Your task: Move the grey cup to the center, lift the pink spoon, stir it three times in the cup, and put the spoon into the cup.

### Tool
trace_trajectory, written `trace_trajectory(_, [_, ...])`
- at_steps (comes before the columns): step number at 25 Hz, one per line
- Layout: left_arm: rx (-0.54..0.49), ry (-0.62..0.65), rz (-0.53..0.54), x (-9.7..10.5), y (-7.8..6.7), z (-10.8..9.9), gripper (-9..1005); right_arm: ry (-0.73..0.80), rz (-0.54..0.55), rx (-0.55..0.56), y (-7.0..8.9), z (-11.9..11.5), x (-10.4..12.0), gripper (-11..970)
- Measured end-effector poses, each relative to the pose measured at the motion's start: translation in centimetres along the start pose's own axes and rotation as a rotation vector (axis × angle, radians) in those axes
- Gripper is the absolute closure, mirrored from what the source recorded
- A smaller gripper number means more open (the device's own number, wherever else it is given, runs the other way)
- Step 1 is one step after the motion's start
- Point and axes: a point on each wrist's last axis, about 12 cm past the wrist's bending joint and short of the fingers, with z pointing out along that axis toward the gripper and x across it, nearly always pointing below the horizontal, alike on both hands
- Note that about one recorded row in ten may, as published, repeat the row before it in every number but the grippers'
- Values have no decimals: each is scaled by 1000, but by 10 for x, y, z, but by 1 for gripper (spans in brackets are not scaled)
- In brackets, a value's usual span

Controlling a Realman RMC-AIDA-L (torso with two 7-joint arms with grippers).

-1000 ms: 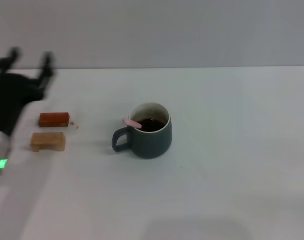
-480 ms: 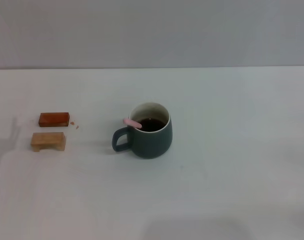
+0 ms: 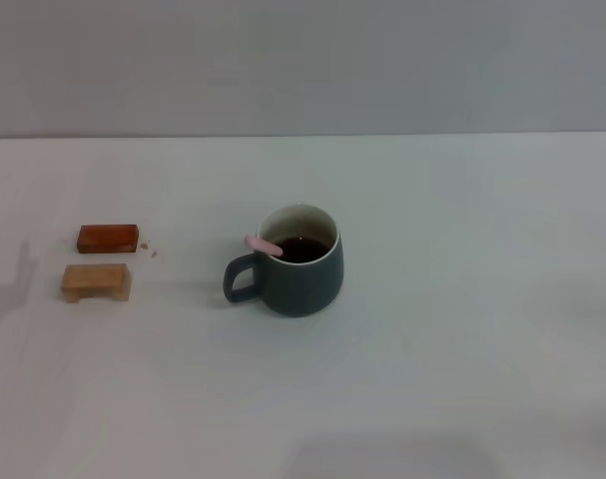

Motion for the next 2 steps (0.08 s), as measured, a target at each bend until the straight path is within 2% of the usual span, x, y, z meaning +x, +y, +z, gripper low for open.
trace_trajectory(2, [2, -1, 0, 0, 0, 0, 201, 1, -3, 1, -1, -1, 0, 959])
